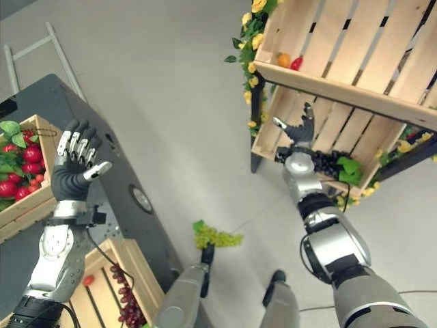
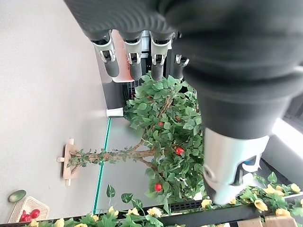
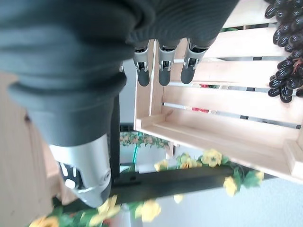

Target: Pick up the fruits from the basket on one side to the basket on the other side

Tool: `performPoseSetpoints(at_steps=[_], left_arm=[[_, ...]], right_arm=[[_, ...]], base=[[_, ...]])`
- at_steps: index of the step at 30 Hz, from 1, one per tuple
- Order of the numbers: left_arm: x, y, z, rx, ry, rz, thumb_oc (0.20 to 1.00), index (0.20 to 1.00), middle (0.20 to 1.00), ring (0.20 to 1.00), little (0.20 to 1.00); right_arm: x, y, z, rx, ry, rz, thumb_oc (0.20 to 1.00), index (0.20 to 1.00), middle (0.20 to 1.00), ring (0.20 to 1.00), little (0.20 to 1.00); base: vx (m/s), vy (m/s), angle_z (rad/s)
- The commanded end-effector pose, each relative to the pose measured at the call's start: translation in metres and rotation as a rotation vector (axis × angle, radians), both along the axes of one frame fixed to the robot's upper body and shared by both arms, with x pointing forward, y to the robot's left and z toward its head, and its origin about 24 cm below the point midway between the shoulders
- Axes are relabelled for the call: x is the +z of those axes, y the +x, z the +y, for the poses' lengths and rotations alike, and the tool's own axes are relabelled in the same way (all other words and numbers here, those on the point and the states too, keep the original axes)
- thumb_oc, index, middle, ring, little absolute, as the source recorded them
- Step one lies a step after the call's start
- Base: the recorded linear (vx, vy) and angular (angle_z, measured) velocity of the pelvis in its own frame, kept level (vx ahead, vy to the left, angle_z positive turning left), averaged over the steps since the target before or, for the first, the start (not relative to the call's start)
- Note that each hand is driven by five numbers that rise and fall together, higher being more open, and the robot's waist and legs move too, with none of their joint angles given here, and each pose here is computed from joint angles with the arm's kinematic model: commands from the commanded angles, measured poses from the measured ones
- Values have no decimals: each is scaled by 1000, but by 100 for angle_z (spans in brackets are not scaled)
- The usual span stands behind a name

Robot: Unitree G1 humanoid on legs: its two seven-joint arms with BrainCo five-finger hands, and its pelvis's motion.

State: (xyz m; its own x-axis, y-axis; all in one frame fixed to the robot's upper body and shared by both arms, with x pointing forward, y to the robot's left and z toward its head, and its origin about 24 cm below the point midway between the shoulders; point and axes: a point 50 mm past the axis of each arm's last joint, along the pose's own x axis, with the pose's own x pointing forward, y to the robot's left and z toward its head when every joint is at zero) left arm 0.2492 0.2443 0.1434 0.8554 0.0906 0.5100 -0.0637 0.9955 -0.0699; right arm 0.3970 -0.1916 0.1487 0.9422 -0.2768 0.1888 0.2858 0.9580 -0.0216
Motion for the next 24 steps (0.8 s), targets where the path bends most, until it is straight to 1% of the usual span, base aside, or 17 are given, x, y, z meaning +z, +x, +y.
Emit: performPoseSetpoints(at_steps=[1,3,4,9,20,24], left_arm=[[33,-13,5,-13,26,-180,1000,1000,1000,1000,1000],[33,-13,7,-14,36,-179,1000,1000,1000,1000,1000],[33,-13,7,-14,36,-179,1000,1000,1000,1000,1000],[32,-14,8,-23,60,-171,1000,1000,1000,1000,1000],[26,-20,15,4,85,-157,1000,1000,1000,1000,1000],[25,-20,15,5,86,-150,1000,1000,1000,1000,1000]], right_arm=[[22,-2,16,126,-126,-115,1000,1000,1000,1000,1000],[22,-9,20,198,-189,-138,1000,1000,1000,1000,1000],[22,-9,20,198,-189,-138,1000,1000,1000,1000,1000],[17,-24,27,349,-294,-152,1000,1000,1000,1000,1000],[5,-53,27,502,-280,-183,1000,1000,1000,1000,1000],[10,-61,25,546,-282,-212,1000,1000,1000,1000,1000]], base=[[15,10,-8],[11,14,-6],[0,0,0],[14,3,0],[45,-1,-6],[61,-9,-3]])
